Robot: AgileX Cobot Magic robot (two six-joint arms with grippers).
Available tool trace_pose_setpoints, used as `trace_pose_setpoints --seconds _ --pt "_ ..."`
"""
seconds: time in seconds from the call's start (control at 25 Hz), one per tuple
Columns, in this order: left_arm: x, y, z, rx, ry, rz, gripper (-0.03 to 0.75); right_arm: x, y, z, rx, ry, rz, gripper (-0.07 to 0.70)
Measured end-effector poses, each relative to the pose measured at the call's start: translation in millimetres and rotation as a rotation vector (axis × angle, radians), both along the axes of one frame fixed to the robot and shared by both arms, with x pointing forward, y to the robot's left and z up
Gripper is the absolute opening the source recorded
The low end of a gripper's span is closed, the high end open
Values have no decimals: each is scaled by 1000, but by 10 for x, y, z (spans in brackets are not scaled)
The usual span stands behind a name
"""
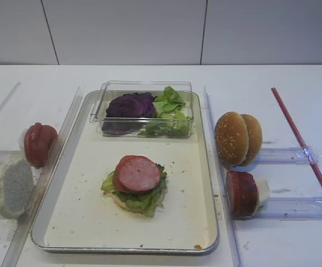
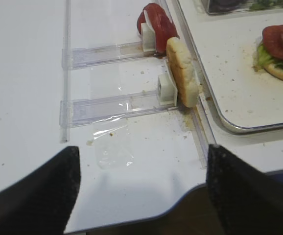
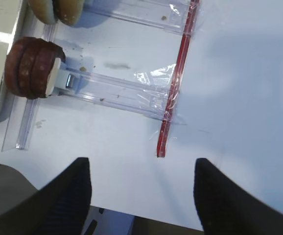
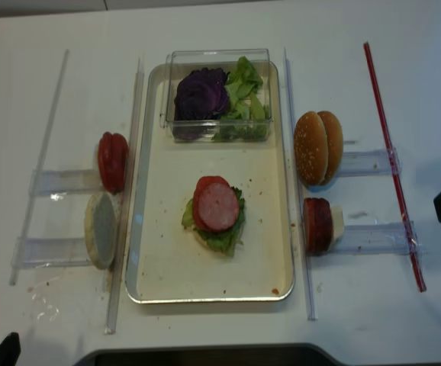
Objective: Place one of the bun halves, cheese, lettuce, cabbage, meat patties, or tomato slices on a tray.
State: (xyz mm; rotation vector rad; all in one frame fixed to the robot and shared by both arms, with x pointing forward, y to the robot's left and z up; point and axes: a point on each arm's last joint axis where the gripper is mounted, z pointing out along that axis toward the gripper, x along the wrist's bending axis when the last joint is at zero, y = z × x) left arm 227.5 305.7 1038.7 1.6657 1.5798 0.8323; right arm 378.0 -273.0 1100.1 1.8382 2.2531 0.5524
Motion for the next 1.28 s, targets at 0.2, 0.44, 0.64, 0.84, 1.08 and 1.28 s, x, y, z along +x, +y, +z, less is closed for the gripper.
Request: trace_pose_setpoints --seconds 0.2,0.44,0.64,0.84,1.08,1.28 --pt "0 0 0 0 0 0 492 -306 -29 -18 7 -66 -1 472" --pt "0 0 0 0 0 0 492 -623 -59 -61 22 -146 -14 472" --pt "0 0 0 0 0 0 492 -802 -77 -196 27 -189 -16 472" --pt "0 0 0 0 0 0 492 -897 -87 -456 28 -184 -22 472" --pt "0 0 0 0 0 0 492 -975 -97 -692 36 -229 -32 472" --pt "0 0 0 0 0 0 492 -1027 -102 -671 45 -286 -38 472"
